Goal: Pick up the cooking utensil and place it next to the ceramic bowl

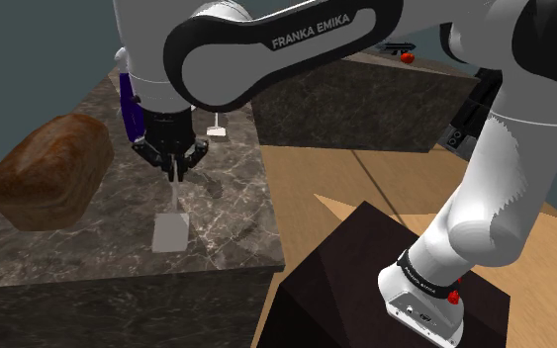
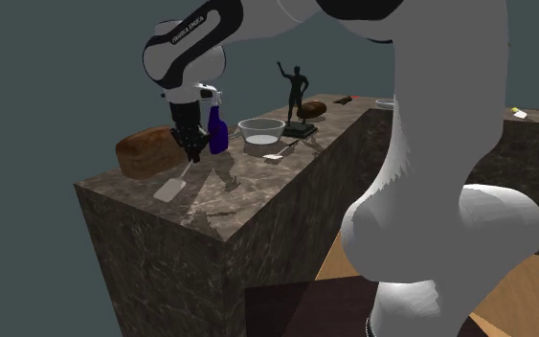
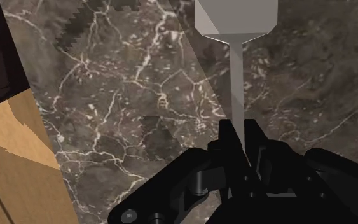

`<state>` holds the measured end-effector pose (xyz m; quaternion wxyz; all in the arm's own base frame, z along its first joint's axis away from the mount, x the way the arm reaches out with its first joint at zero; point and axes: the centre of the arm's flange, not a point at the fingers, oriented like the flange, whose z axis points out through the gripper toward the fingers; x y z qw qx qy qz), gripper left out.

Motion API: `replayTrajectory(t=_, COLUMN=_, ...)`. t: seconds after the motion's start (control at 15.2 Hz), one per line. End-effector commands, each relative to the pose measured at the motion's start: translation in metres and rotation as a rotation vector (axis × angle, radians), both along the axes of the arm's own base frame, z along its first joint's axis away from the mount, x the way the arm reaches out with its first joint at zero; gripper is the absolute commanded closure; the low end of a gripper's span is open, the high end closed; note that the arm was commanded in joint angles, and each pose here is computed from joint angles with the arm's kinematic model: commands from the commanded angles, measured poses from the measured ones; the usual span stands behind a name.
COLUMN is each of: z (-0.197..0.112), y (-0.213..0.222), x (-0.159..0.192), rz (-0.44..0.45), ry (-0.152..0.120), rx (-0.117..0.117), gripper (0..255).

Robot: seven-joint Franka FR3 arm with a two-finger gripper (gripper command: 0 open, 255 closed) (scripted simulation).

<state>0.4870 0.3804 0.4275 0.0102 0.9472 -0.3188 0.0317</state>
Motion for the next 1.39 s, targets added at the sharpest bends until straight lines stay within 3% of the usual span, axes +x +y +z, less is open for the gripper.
replayTrajectory(t=0.0, z=0.011, y=0.0, x=-0.001, rz=0.0, ry=0.0, rx=0.0, gripper=255)
replayTrajectory(t=0.73, z=0.065, y=0.0, x=-0.001, rz=0.0, ry=0.0, rx=0.0, gripper=255)
replayTrajectory(t=1.32, z=0.065, y=-0.103, x=0.057, rz=0.0, ry=0.0, rx=0.0, gripper=255)
